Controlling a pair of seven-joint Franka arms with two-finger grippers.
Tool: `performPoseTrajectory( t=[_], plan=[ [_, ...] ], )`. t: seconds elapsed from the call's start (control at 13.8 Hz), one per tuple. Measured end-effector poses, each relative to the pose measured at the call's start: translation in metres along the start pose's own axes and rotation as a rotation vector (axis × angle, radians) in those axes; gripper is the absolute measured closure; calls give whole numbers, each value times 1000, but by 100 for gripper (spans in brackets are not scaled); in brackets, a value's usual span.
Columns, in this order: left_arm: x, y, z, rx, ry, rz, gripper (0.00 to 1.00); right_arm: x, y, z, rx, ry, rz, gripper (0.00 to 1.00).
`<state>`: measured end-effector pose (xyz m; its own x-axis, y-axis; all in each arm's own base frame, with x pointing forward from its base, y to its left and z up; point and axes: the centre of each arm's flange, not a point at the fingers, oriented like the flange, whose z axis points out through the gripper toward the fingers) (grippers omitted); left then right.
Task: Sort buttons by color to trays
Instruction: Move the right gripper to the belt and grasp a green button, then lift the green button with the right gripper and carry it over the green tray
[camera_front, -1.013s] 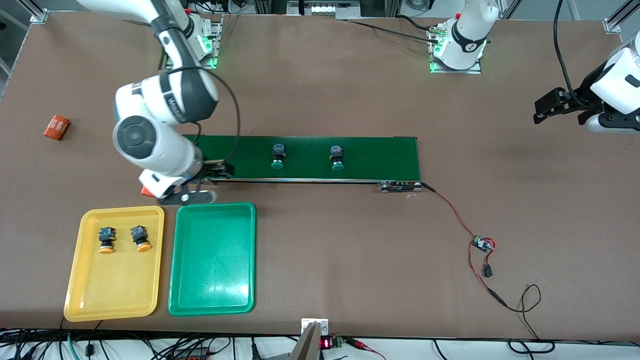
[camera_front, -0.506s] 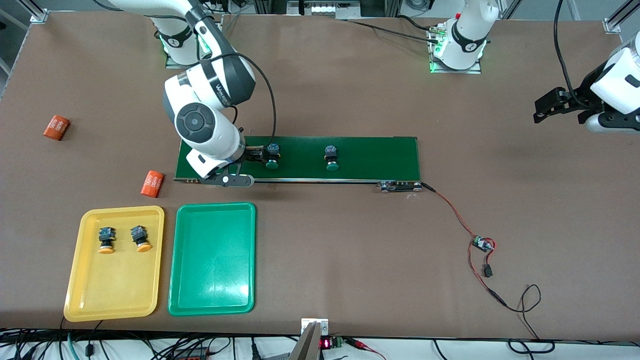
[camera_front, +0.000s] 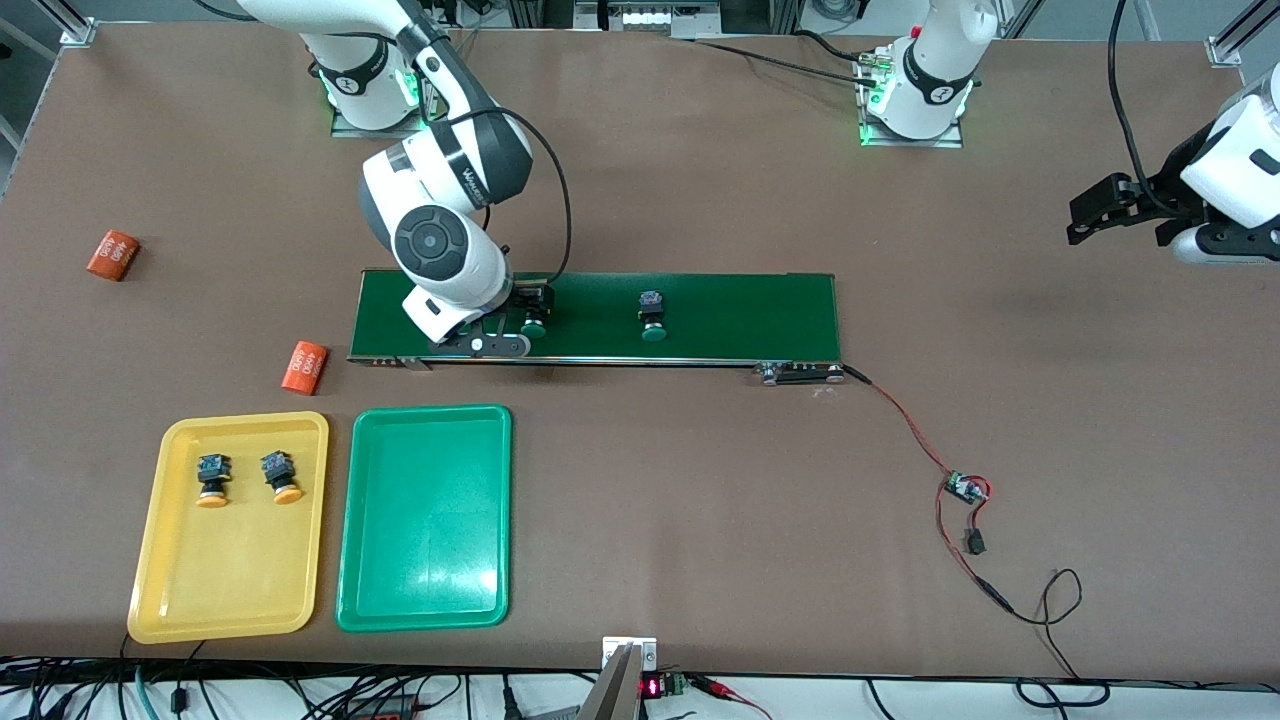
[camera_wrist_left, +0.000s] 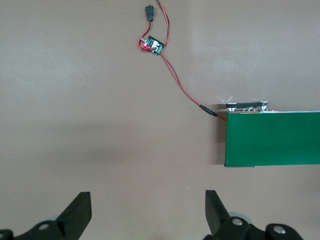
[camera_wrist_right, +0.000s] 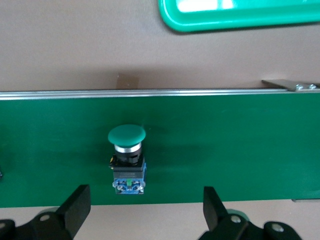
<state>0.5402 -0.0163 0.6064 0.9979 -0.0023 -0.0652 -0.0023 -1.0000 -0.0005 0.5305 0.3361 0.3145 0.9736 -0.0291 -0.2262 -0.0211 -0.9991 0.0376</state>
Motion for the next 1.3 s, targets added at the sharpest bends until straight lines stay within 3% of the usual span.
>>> performPoseTrajectory(
  t=[0.87,0.94,1.23,1.3],
  plan=[
    [0,0,0,0,0,1,0,-2,8,67,17,35,12,0],
    [0,0,0,0,0,1,0,-2,8,67,17,35,12,7],
    [0,0,0,0,0,1,0,-2,10,70,14,30,15,53],
    [0,0,0,0,0,1,0,-1,10,70,14,30,16,58]
  ],
)
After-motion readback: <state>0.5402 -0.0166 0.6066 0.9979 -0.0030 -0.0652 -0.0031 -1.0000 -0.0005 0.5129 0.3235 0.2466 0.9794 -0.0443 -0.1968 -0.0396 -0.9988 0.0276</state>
